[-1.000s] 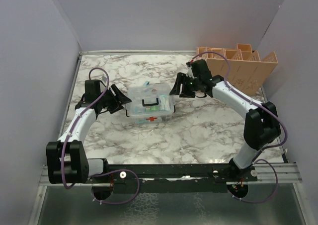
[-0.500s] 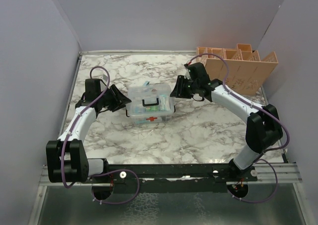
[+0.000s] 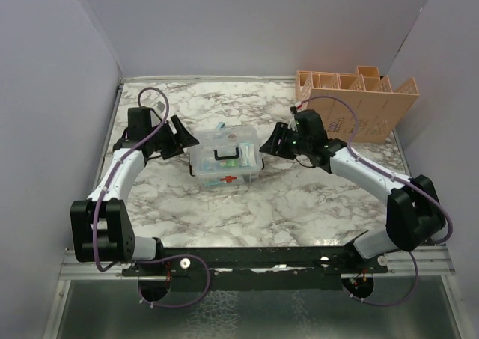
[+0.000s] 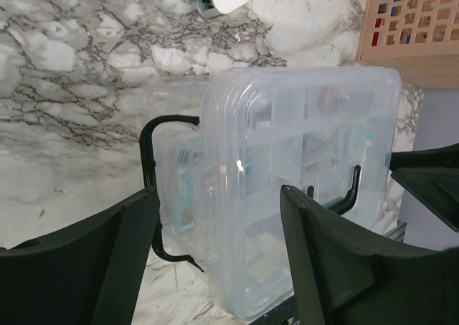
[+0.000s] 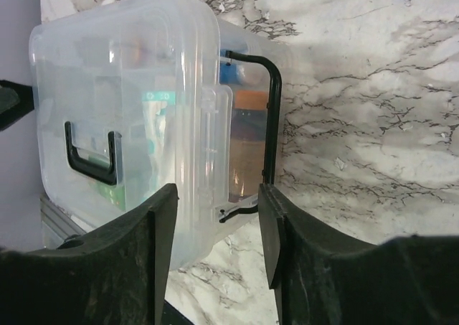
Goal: Organize the medicine kit
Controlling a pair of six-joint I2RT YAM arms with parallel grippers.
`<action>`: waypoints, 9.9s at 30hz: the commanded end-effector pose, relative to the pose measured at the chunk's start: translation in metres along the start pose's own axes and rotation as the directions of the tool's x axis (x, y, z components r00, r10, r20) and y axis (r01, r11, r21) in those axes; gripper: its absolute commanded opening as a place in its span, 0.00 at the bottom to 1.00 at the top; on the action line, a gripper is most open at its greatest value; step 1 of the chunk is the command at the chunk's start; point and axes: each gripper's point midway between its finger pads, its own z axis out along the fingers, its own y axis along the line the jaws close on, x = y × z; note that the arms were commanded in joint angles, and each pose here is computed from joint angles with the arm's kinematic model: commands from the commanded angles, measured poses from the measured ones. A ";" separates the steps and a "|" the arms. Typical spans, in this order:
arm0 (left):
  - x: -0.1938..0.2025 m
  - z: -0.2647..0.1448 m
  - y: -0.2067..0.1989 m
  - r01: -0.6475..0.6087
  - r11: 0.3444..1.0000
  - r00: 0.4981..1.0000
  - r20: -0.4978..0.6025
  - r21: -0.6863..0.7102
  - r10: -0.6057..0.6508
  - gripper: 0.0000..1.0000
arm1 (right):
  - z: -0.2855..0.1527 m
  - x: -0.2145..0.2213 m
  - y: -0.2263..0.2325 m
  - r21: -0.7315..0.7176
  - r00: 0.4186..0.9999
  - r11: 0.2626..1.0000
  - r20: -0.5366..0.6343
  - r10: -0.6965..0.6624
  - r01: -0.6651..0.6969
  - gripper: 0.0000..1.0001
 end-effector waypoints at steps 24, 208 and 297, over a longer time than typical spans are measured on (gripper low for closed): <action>-0.001 0.030 0.006 -0.052 0.998 0.993 -0.105 0.031 0.055 0.50 | 0.031 0.027 -0.007 -0.065 0.990 0.988 -0.028 0.141 -0.143 0.44; 0.041 0.045 -0.091 -0.813 0.564 0.572 -0.015 -0.142 0.820 0.88 | 0.010 -0.029 0.073 0.084 0.975 0.981 0.120 -0.186 0.177 0.42; 0.010 -0.032 0.018 0.806 0.418 0.467 -0.015 0.418 -0.884 0.99 | 0.096 0.079 0.124 0.039 0.600 0.615 -0.274 -0.751 0.787 0.73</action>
